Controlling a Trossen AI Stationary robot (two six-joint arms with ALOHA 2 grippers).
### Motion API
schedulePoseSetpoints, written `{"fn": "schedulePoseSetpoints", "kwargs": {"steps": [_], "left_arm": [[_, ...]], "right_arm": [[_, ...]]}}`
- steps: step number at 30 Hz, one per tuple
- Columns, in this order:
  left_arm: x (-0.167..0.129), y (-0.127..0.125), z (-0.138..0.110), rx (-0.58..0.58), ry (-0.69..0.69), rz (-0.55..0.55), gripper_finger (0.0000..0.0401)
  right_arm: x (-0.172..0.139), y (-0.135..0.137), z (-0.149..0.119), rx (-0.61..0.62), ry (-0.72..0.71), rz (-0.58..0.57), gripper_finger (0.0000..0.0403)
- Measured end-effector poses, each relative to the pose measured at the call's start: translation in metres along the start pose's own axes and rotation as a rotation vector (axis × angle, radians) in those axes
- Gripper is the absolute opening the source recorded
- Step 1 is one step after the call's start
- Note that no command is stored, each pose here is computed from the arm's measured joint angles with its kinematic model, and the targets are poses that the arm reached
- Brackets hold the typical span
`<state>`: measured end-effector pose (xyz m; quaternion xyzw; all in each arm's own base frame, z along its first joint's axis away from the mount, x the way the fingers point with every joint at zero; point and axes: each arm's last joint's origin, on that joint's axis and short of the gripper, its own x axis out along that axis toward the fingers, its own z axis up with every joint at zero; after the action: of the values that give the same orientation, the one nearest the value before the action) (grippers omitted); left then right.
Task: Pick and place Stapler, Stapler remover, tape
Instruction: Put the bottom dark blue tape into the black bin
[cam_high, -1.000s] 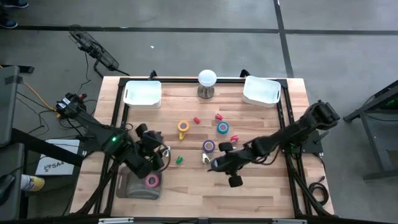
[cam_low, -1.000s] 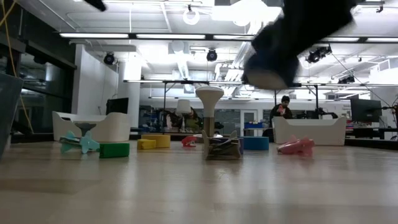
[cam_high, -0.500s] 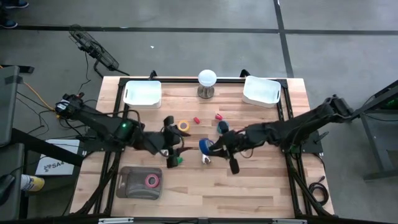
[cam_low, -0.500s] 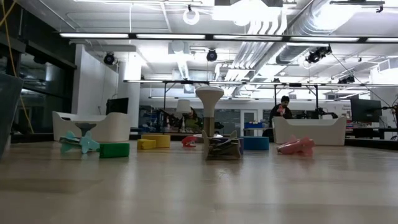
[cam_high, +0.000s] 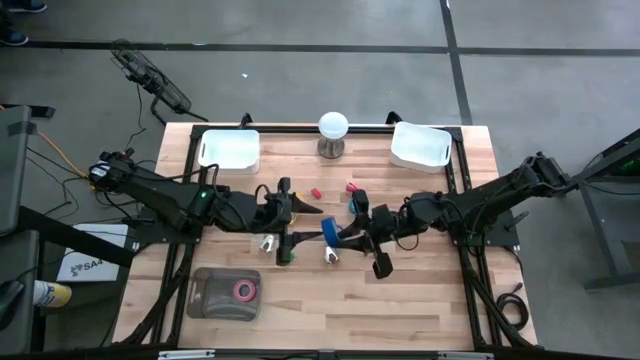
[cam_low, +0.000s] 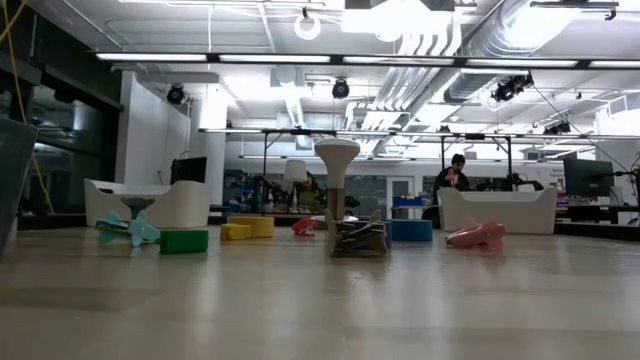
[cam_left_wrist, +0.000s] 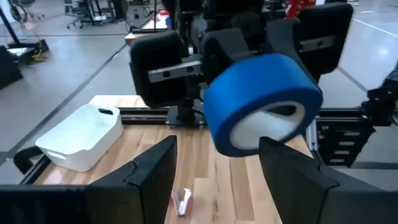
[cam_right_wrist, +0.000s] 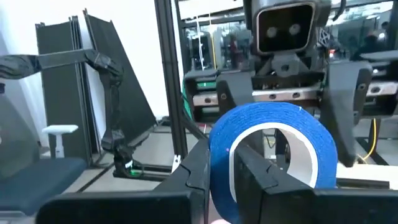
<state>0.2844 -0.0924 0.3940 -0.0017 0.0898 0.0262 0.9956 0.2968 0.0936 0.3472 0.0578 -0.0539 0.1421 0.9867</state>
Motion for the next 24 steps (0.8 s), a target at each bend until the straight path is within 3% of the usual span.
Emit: {"fn": "schedulePoseSetpoints", "kwargs": {"steps": [15, 24], "left_arm": [[-0.001, 0.001, 0.011, -0.004, -0.113, 0.035, 0.0222], [-0.001, 0.003, 0.011, -0.007, -0.114, 0.106, 0.0222]], "right_arm": [[0.0, -0.007, 0.008, -0.014, -0.081, 0.0, 0.0032], [0.0, -0.007, 0.011, -0.023, -0.111, 0.003, 0.0032]]}}
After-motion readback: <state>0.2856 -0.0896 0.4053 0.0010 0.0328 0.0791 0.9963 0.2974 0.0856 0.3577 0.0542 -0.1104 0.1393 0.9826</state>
